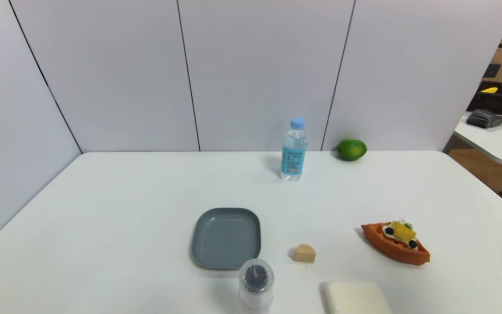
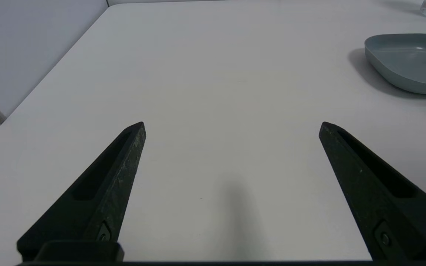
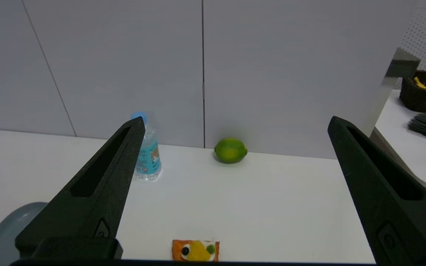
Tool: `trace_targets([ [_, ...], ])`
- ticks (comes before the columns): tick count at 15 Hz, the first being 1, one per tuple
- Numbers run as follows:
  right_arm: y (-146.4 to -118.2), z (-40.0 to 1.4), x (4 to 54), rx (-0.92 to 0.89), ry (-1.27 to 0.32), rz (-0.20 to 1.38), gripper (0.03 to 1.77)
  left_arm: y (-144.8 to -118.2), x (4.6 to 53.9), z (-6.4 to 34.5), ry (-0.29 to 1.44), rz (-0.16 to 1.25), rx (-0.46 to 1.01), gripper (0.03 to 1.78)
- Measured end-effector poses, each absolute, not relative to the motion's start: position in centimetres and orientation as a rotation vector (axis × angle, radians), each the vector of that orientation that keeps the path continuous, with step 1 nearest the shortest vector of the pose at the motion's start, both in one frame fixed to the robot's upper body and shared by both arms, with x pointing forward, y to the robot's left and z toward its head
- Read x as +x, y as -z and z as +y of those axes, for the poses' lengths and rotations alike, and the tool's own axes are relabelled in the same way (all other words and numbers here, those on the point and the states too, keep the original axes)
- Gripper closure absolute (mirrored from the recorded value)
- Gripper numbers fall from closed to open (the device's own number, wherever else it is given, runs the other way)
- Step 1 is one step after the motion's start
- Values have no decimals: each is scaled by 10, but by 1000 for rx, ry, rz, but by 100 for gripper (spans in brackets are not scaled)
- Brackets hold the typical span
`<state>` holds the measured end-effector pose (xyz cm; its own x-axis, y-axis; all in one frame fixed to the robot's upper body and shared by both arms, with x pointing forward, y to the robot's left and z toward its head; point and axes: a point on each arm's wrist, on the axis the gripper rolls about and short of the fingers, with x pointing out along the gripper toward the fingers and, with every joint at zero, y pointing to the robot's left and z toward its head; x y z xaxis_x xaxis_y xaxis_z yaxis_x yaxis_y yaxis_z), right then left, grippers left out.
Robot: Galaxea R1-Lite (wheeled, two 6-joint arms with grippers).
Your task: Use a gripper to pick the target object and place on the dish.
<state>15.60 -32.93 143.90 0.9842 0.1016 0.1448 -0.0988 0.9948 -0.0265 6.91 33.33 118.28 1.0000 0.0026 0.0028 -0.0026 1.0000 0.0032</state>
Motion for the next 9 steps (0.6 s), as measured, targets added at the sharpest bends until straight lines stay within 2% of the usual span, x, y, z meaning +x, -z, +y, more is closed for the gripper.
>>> trace_targets([
  [5, -1479, -317, 240, 7, -120, -94, 9, -1183, 69, 333, -3, -3, 3, 12],
  [9, -1474, -303, 326, 6, -128, 17, 9, -1183, 69, 333, -3, -3, 3, 12],
])
